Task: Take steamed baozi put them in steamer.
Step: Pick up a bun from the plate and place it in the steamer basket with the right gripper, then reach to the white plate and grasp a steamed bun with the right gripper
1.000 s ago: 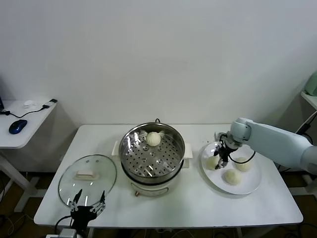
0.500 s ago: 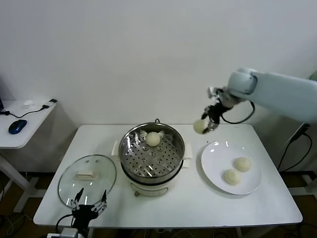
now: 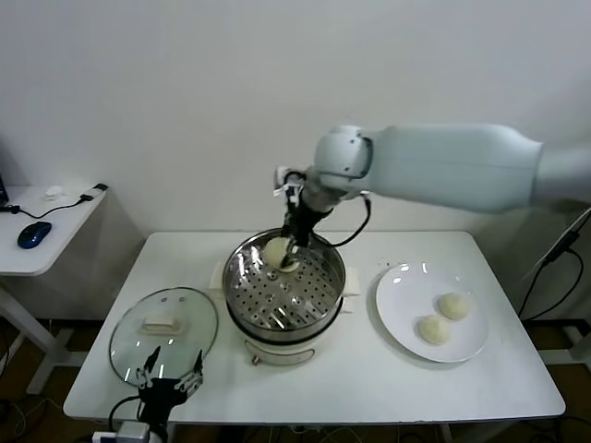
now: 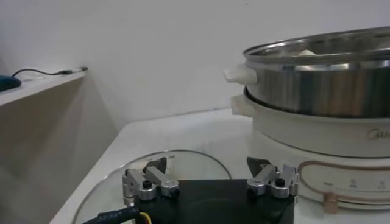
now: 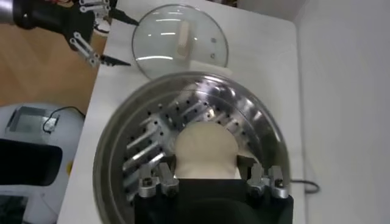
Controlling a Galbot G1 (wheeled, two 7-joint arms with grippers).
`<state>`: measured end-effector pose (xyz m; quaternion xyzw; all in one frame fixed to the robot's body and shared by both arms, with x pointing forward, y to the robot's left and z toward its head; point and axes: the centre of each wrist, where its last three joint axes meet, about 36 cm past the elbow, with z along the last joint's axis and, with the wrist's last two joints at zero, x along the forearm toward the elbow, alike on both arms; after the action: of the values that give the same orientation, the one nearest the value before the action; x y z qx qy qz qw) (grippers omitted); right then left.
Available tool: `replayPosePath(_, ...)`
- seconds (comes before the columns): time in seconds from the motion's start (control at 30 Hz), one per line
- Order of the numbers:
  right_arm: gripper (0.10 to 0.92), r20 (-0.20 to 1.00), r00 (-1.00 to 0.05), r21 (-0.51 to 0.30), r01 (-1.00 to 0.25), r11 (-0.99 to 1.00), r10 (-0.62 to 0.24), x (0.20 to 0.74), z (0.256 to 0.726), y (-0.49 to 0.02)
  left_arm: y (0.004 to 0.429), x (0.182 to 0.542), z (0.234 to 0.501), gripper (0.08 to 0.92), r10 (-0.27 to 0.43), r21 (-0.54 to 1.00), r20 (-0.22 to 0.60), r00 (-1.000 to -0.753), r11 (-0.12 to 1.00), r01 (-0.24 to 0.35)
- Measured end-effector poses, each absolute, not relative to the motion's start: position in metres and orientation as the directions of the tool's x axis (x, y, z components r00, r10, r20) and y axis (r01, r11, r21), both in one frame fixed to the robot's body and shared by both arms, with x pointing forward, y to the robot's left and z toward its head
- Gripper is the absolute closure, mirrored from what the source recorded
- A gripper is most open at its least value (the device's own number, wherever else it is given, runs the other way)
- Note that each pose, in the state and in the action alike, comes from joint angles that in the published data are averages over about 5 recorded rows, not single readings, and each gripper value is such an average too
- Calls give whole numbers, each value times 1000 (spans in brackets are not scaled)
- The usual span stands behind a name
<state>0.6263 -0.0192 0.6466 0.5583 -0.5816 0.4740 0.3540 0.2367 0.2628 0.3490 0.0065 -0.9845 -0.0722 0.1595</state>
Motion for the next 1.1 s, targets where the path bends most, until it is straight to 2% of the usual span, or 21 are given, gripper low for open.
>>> replayPosePath(0.4, 357, 948, -129, -151, -987, -53, -291, 632, 586, 19, 261, 237, 345, 177, -38, 139, 319, -947, 990, 7)
replayPosePath(0.63, 225, 944, -141, -164, -985, -53, -298, 636, 579, 21, 261, 237, 345, 177, -39, 138, 318, -947, 990, 5)
replayPosePath(0.87, 200, 939, -138, -180, -978, -109, -314, 645, 615, -9, 261, 237, 346, 177, -41, 138, 315, -948, 990, 3)
replayPosePath(1.1, 200, 946, -134, -188, -968, -164, -296, 661, 680, -106, 261, 238, 347, 177, -40, 137, 311, -950, 991, 3)
